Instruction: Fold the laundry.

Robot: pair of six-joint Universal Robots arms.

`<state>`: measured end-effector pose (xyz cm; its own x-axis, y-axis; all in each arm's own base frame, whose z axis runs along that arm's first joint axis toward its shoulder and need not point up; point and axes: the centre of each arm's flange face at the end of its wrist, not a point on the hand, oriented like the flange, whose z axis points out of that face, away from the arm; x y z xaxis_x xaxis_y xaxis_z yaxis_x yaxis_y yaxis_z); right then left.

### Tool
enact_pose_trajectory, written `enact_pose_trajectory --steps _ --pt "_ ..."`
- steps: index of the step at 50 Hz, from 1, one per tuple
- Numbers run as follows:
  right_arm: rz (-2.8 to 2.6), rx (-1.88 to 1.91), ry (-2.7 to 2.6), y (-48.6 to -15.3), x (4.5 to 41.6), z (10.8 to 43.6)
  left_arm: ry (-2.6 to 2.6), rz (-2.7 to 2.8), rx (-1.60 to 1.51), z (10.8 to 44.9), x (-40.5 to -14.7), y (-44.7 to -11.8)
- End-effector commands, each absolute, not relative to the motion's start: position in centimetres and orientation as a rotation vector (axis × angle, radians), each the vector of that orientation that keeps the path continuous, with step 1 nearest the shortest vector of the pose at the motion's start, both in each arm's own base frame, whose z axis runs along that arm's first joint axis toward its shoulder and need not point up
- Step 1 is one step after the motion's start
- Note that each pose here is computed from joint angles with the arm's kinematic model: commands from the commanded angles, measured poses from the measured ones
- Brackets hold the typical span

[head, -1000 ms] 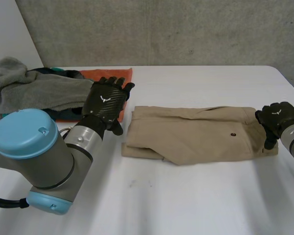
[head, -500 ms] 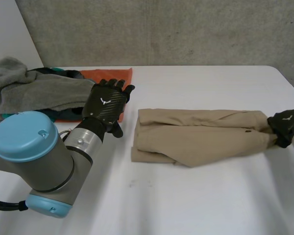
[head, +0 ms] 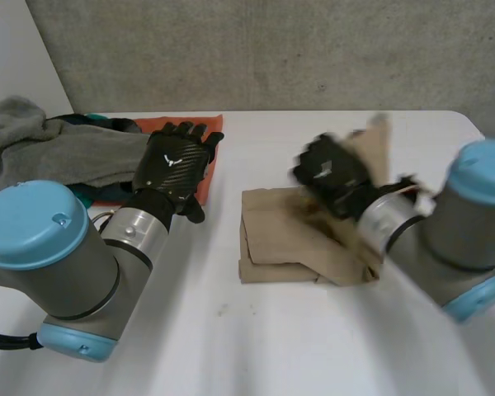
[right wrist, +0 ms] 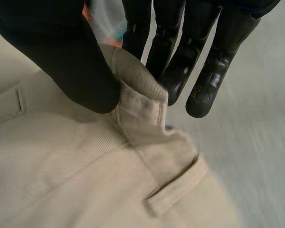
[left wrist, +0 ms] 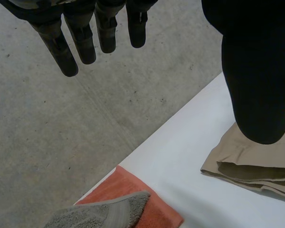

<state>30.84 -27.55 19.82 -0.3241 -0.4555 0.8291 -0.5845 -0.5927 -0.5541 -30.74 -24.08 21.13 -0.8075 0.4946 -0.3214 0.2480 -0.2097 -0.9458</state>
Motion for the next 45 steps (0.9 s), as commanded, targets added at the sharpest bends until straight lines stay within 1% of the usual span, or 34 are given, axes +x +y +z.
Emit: enact_pose_trajectory --steps 1,4,8,9,10,11,12,13,14,16,17,18,20,21,23,25,29,32,33,37,45 --pt "2.066 2.123 -1.265 -22.6 35.1 14.9 -1.838 2.159 -0.793 22.2 -30.8 -24.9" --pt "2.054 2.120 -1.307 -22.4 35.4 14.5 -1.830 2.185 -0.726 23.3 -30.9 -25.6" --pt "2.095 1.974 -1.535 -23.2 35.0 15.5 -1.798 2.243 -0.660 24.9 -31.2 -26.6" --pt "2.133 1.908 -1.614 -23.5 34.8 16.3 -1.789 2.254 -0.651 25.3 -31.3 -26.7" --pt "2.226 1.757 -1.757 -24.2 34.4 18.5 -1.786 2.262 -0.645 25.6 -31.4 -26.8" --pt "2.285 1.675 -1.830 -24.4 34.1 19.8 -1.776 2.269 -0.639 25.9 -31.8 -27.0" --pt "2.396 1.511 -1.976 -24.7 33.4 22.3 -1.768 2.270 -0.638 26.1 -32.2 -27.3" --pt "2.431 1.453 -2.048 -24.8 33.2 22.9 -1.763 2.268 -0.640 26.3 -32.6 -27.5" --pt "2.514 1.305 -2.180 -25.0 32.4 24.8 -1.754 2.263 -0.648 26.4 -33.1 -27.5" --pt "2.555 1.124 -2.323 -25.8 31.0 26.2 -1.744 2.247 -0.661 26.6 -34.0 -27.4" --pt "2.553 0.994 -2.407 -26.7 29.4 27.0 -1.739 2.237 -0.672 26.6 -34.5 -27.2" --pt "2.545 0.940 -2.430 -27.2 28.6 27.4 -1.729 2.217 -0.692 26.4 -35.5 -27.1" --pt "2.497 0.846 -2.466 -28.2 27.0 27.6 -1.720 2.191 -0.718 25.9 -36.7 -26.9" --pt "2.444 0.793 -2.492 -29.1 25.8 27.5 -1.717 2.181 -0.730 25.7 -37.2 -26.8" --pt "2.397 0.760 -2.514 -29.8 25.1 27.5 -1.712 2.150 -0.759 25.0 -38.8 -26.7" --pt "2.319 0.766 -2.565 -30.4 25.1 26.7 -1.720 2.108 -0.797 23.9 -40.3 -26.5" --pt "2.156 0.786 -2.638 -32.1 25.3 24.4 -1.737 2.047 -0.851 22.2 -42.3 -26.2" --pt "2.051 0.836 -2.673 -33.0 25.7 22.8 -1.770 1.997 -0.892 20.8 -43.2 -25.8" --pt "2.024 0.852 -2.679 -33.2 25.7 22.3 -1.800 1.956 -0.922 19.8 -43.5 -25.4" --pt "1.936 0.973 -2.661 -34.0 26.3 20.3 -1.893 1.867 -0.985 17.4 -43.5 -24.8" --pt "1.833 1.146 -2.564 -34.8 27.1 17.3 -2.077 1.774 -1.049 15.0 -42.1 -24.4"
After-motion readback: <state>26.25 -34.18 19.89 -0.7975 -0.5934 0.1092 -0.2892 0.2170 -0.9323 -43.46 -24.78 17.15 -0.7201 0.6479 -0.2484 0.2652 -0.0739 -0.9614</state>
